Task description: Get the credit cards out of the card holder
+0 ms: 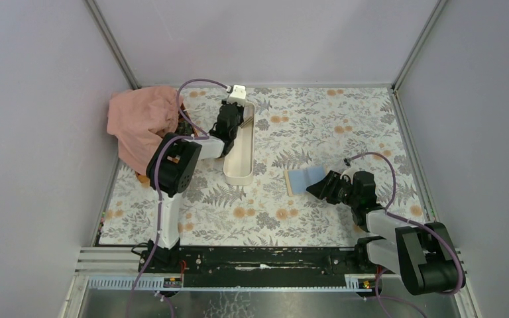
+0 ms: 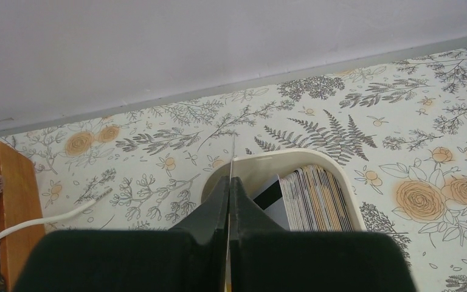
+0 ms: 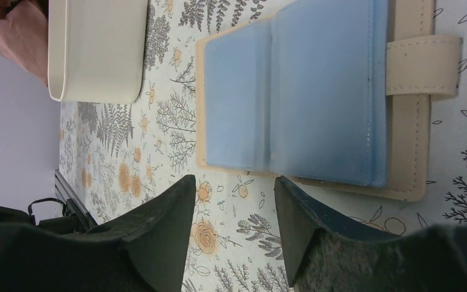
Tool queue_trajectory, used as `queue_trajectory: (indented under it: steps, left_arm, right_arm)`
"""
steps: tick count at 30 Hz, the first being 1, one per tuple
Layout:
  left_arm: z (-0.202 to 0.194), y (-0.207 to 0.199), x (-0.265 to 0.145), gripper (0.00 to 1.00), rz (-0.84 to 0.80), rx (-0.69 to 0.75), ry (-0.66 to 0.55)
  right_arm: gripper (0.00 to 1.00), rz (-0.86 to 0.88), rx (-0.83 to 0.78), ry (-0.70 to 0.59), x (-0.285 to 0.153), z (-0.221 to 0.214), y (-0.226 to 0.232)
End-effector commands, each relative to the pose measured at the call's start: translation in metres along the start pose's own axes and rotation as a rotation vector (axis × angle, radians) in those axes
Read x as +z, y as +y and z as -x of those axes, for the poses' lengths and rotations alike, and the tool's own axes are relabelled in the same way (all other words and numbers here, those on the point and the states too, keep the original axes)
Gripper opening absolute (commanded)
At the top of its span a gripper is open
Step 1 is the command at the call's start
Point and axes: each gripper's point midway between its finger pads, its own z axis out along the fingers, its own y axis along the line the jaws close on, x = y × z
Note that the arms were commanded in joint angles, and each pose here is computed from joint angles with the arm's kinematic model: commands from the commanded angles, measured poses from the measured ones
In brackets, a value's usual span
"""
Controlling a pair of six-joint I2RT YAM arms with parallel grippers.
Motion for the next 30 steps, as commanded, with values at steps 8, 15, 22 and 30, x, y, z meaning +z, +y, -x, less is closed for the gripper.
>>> queue_trajectory:
  steps: [8,15,22,30]
  left_arm:
    - [0.012,0.004,0.006,0.20,-0.022,-0.068,-0.014]
    - [0.032,0.003,-0.010,0.42,-0.056,-0.104,-0.040]
    - [0.075,0.004,-0.044,0.53,-0.114,-0.195,-0.114]
    - [0.098,-0.071,-0.124,0.47,-0.335,-0.285,-0.136]
  right_arm:
    - [0.57,0.062,-0.039,-0.046,0.004,0.019,0.017]
    - [0.57,0.059,-0.062,-0.084,-0.002,0.025,0.021]
    - [0.56,-0.037,-0.068,-0.196,-0.013,0.045,0.013]
    - [0.50,-0.384,-0.045,-0.429,-0.045,0.095,-0.027]
